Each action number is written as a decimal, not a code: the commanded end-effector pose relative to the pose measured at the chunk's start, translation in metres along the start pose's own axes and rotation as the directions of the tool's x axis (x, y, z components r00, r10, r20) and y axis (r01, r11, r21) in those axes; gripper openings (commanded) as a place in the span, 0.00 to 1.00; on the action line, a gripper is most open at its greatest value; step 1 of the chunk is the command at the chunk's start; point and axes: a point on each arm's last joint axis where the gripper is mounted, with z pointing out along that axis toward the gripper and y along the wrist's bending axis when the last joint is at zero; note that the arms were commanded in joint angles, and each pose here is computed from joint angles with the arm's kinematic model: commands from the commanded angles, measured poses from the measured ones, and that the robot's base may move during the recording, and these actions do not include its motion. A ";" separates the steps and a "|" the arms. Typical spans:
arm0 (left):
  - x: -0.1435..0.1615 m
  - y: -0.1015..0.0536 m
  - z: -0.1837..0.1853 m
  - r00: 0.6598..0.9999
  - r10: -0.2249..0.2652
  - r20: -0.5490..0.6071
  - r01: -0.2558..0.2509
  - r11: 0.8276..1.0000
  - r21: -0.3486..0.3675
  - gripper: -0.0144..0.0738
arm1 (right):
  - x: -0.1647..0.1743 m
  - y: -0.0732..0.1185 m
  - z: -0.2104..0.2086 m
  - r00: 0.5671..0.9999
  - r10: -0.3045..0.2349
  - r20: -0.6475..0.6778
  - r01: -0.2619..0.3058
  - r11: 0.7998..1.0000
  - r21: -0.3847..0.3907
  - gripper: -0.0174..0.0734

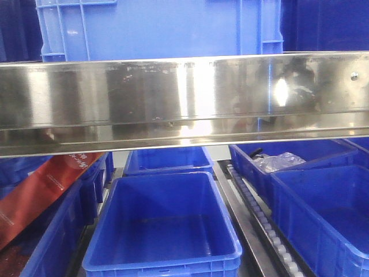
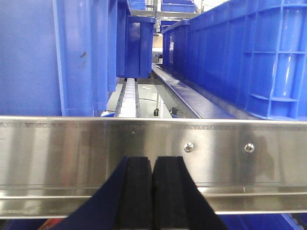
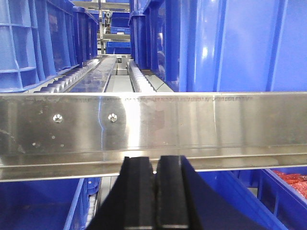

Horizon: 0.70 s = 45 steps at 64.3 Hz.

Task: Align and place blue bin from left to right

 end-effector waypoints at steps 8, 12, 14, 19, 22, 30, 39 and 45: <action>-0.002 0.000 -0.001 1.000 -0.002 0.022 0.002 1.000 -0.005 0.04 | -0.001 0.000 0.000 1.000 -0.003 0.015 0.003 1.000 0.006 0.12; -0.002 0.000 -0.001 1.000 -0.002 0.022 0.002 1.000 -0.005 0.04 | -0.001 0.000 0.000 1.000 -0.003 0.015 0.003 1.000 0.006 0.12; -0.002 0.000 -0.001 1.000 -0.002 0.022 0.002 1.000 -0.005 0.04 | -0.001 0.000 0.000 1.000 -0.003 0.015 0.003 1.000 0.006 0.12; -0.002 0.000 -0.001 1.000 -0.002 0.022 0.002 1.000 -0.005 0.04 | -0.001 0.000 0.000 1.000 -0.003 0.015 0.003 1.000 0.006 0.12; -0.002 0.000 -0.001 1.000 -0.002 0.022 0.002 1.000 -0.005 0.04 | -0.001 0.000 0.000 1.000 -0.003 0.015 0.003 1.000 0.006 0.12; -0.002 0.000 -0.001 1.000 -0.002 0.022 0.002 1.000 -0.005 0.04 | -0.001 0.000 0.000 1.000 -0.003 0.015 0.003 1.000 0.006 0.12; -0.002 0.000 -0.001 1.000 -0.002 0.022 0.002 1.000 -0.005 0.04 | -0.001 0.000 0.000 1.000 -0.003 0.015 0.003 1.000 0.006 0.12; -0.002 0.000 -0.001 1.000 -0.002 0.022 0.002 1.000 -0.005 0.04 | -0.001 0.000 0.000 1.000 -0.003 0.015 0.003 1.000 0.006 0.12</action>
